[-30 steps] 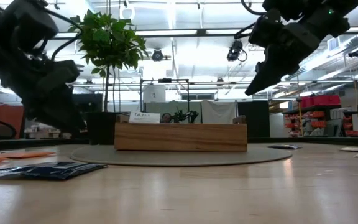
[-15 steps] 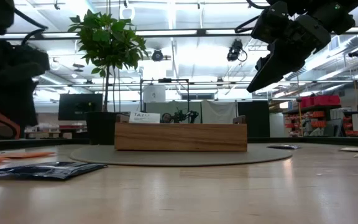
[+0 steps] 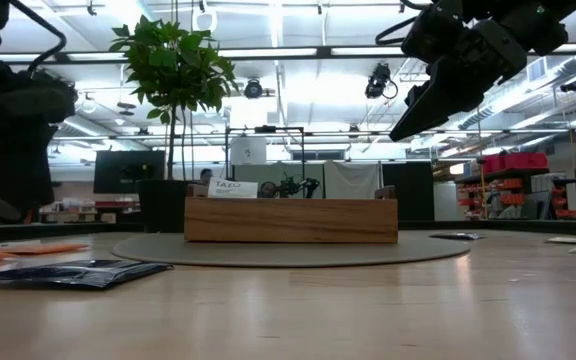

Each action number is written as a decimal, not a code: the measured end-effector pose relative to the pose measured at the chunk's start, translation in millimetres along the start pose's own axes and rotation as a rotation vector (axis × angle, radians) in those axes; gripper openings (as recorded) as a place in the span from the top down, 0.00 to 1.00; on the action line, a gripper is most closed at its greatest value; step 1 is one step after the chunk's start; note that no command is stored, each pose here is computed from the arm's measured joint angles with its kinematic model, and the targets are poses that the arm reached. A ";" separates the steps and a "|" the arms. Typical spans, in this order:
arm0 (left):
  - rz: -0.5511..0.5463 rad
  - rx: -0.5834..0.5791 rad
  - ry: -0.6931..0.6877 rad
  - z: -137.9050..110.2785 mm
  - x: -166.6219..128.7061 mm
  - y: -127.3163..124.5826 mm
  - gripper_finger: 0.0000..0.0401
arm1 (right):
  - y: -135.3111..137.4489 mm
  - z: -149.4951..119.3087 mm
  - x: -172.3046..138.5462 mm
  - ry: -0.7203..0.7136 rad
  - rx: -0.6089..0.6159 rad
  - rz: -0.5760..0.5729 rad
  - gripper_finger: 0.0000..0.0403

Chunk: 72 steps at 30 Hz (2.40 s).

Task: Pick & Place Tea
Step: Put the orange tea bag into the left section of the wooden organizer

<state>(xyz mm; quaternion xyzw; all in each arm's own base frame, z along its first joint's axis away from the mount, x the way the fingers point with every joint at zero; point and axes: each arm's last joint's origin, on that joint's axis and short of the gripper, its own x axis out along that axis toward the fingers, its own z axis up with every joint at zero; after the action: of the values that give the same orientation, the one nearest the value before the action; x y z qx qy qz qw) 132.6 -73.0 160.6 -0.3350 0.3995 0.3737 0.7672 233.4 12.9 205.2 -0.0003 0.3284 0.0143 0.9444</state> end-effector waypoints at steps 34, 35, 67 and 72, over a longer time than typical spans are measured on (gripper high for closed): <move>0.083 0.037 0.047 -21.1 35.4 -17.2 0.56 | 0.2 -0.1 0.1 0.001 -0.016 0.008 0.58; 0.088 0.040 0.044 -21.6 35.9 -17.2 0.59 | 0.2 -0.1 0.1 0.001 -0.018 0.008 0.58; 0.141 0.548 -0.209 0.0 4.6 -50.9 1.00 | 0.3 9.8 -0.4 -0.102 -0.026 0.009 0.58; 0.153 0.814 -0.364 8.7 -12.7 -70.1 1.00 | 0.1 15.3 -1.1 -0.160 -0.063 0.005 0.58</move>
<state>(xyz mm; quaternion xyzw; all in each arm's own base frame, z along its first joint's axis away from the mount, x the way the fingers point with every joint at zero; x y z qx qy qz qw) 189.5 -104.7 190.7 0.0955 0.3960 0.2946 0.8645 242.0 13.1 217.8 -0.0279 0.2515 0.0269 0.9671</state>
